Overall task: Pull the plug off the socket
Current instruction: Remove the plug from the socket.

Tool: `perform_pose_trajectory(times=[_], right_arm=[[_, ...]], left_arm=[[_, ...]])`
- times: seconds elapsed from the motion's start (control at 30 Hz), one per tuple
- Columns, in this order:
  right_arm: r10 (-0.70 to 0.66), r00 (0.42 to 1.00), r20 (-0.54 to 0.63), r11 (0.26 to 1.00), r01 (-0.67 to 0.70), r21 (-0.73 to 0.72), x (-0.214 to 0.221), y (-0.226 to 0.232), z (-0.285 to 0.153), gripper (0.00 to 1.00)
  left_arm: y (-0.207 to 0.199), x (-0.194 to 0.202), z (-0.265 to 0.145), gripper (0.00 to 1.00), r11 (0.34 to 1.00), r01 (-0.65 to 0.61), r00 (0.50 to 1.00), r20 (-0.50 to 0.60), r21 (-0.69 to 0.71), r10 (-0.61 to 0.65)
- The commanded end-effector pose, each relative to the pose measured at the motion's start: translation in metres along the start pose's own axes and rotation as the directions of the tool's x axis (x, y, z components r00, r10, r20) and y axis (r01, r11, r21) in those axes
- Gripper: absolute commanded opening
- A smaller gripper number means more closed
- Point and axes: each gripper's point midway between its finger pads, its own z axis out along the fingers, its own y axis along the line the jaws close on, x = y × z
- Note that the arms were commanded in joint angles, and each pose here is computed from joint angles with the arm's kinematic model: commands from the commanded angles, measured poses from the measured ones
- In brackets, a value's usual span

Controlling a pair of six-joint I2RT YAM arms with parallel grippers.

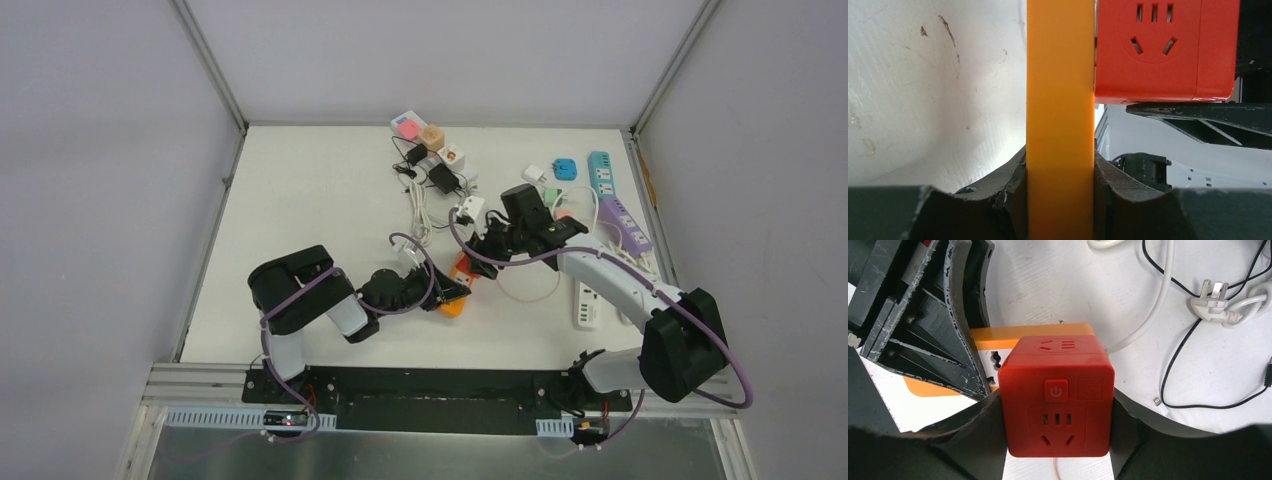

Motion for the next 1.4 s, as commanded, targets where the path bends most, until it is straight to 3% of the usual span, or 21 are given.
perform_pose_trajectory(times=[0.0,0.6,0.9,1.37], right_arm=[[0.075,0.990,0.122,0.966,-0.042,-0.256,-0.033,0.049,-0.020,0.00],[0.251,0.952,0.174,0.941,-0.198,-0.275,-0.025,0.014,-0.039,0.00],[0.124,0.965,0.231,0.955,-0.052,-0.292,-0.036,0.047,-0.046,0.00],[-0.010,0.987,0.161,0.954,0.058,-0.294,-0.036,0.070,-0.031,0.00]], left_arm=[[-0.028,-0.046,0.016,0.00,0.996,0.000,0.984,0.179,0.088,-0.016],[-0.032,-0.044,0.000,0.00,0.996,-0.012,0.984,0.176,0.090,-0.004],[-0.027,-0.045,0.008,0.00,0.997,0.004,0.983,0.183,0.078,-0.019],[-0.009,-0.044,0.016,0.00,0.999,0.034,0.980,0.197,0.032,-0.039]])
